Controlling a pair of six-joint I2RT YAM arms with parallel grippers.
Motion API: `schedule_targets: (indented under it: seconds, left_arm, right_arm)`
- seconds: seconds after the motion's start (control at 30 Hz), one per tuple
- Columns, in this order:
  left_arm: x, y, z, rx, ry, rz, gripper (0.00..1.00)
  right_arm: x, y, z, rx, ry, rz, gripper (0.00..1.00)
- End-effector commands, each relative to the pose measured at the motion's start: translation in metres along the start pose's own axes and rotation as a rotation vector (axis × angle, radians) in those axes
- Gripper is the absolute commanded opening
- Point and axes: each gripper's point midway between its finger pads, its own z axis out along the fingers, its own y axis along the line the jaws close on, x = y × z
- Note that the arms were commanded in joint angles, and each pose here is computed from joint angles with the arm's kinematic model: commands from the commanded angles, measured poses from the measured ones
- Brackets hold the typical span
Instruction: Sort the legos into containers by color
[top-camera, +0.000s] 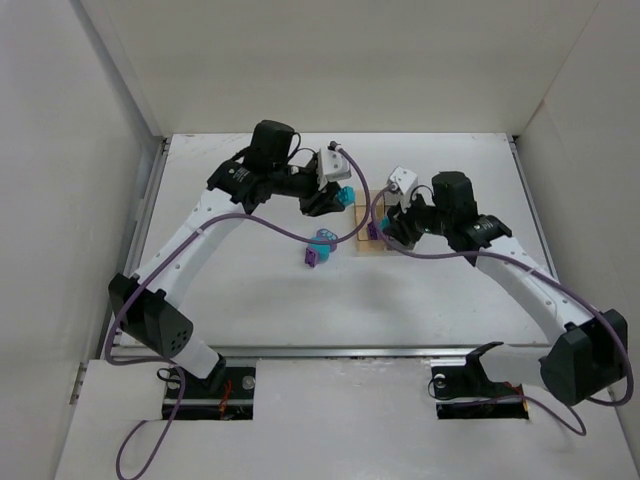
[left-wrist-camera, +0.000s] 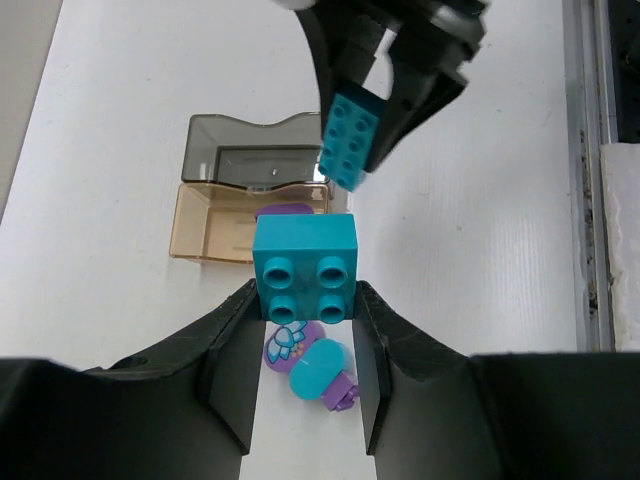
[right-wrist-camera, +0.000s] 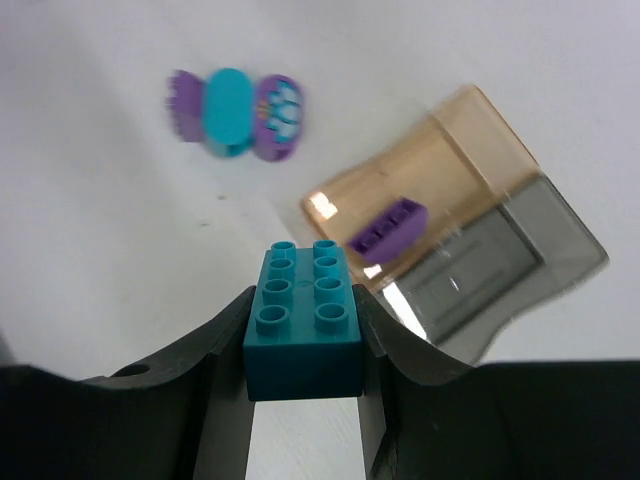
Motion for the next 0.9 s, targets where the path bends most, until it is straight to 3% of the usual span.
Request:
schedule_targets:
  seconds: [0.0, 0.1, 0.13, 0.33, 0.5, 0.63, 0.7, 0.73, 0.87]
  left_arm:
    - [-0.011, -0.005, -0.008, -0.025, -0.038, -0.009, 0.0]
    - [-0.008, -0.004, -0.008, -0.045, -0.034, -0.033, 0.0]
    - [-0.007, -0.004, -0.008, -0.045, -0.034, -0.033, 0.0]
    - [-0.003, -0.001, -0.012, -0.088, -0.015, -0.052, 0.0]
    - [0.002, -0.008, -0.015, -0.085, -0.01, -0.057, 0.0]
    - [0.006, -0.009, -0.013, -0.082, -0.004, -0.063, 0.0]
    - [0.005, -0.011, -0.013, -0.072, -0.01, -0.063, 0.0]
    - [0.004, -0.012, -0.013, -0.065, -0.015, -0.063, 0.0]
    - [0.004, -0.012, -0.013, -0.065, -0.015, -0.063, 0.0]
  right_arm:
    - [-0.001, -0.067, 0.0, 0.353, -0.024, 0.136, 0.0]
    - [0.03, -0.1, 0.015, 0.494, 0.098, 0.239, 0.0]
    - [0.027, -0.11, 0.017, 0.533, 0.106, 0.259, 0.07]
    - [0.067, -0.135, 0.046, 0.607, 0.261, 0.354, 0.16]
    - [0.07, -0.135, 0.051, 0.607, 0.272, 0.389, 0.58]
    - [0.038, -0.137, 0.036, 0.618, 0.178, 0.386, 0.62]
    - [0.023, -0.129, 0.032, 0.571, 0.13, 0.364, 0.79]
    - [0.014, -0.127, 0.028, 0.556, 0.108, 0.349, 1.0]
    - [-0.026, -0.113, -0.003, 0.508, 0.005, 0.242, 1.0]
